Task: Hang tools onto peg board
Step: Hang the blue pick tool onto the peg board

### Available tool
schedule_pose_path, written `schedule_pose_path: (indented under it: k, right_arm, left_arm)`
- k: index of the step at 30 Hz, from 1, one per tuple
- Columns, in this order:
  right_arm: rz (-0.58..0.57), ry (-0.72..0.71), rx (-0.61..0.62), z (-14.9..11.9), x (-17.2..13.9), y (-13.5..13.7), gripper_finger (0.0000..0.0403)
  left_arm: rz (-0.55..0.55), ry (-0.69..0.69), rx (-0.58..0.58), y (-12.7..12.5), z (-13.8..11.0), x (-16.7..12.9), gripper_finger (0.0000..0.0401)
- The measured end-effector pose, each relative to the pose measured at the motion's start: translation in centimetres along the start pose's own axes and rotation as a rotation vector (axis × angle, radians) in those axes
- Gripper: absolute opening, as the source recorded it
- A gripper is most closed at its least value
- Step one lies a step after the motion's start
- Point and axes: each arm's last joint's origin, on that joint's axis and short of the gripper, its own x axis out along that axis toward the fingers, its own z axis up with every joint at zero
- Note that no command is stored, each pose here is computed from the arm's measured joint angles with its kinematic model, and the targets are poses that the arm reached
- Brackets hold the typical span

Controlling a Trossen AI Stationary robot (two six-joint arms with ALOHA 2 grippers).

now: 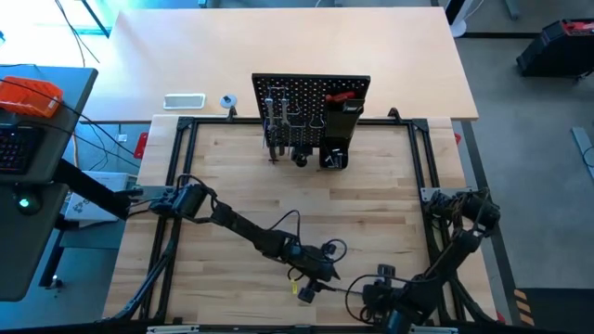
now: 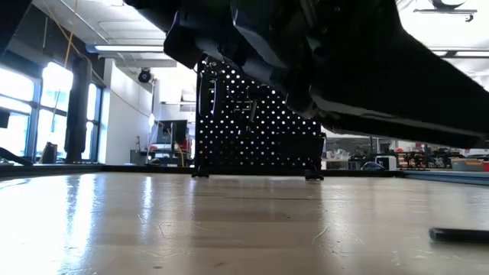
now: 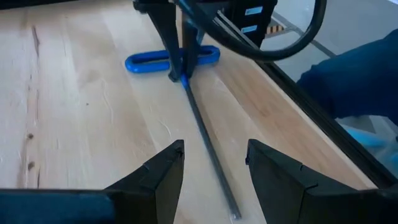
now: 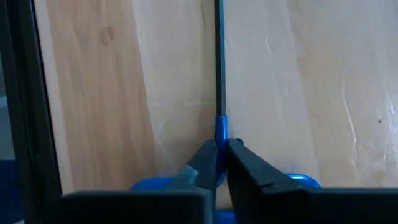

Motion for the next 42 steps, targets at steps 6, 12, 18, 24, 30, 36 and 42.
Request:
schedule_pose_path:
  k: [6,12,18,24,30,36,42]
  right_arm:
    - [-0.016,-0.017,-0.009,0.2,0.1,-0.2,0.0015]
    - [-0.070,-0.091,-0.013,0.5,0.4,-0.5,0.0005]
    - [-0.107,-0.119,-0.049,1.3,0.5,-0.8,0.0001]
    - [-0.119,-0.138,-0.090,2.7,0.6,-1.0,0.0001]
    - [-0.126,-0.140,-0.109,3.7,0.5,-1.2,0.0001]
    - [-0.103,-0.043,-0.109,3.6,-0.8,-0.6,0.0000]
    - [-0.085,0.006,-0.120,2.4,-2.7,0.6,0.0000]
  left_arm:
    - [-0.003,0.014,0.005,0.0,-0.1,0.0,0.0170]
    - [-0.059,0.017,0.006,-0.2,-0.2,0.0,0.0170]
    - [-0.062,0.025,-0.002,-0.2,-0.2,0.0,0.0170]
    - [-0.027,0.030,-0.002,0.0,-0.3,0.0,0.0171]
    - [0.029,0.079,-0.014,0.8,-0.8,-0.1,0.0171]
    - [0.034,0.104,-0.018,0.9,-1.1,-0.1,0.0171]
    - [0.039,0.141,-0.027,1.3,-1.5,-0.1,0.0171]
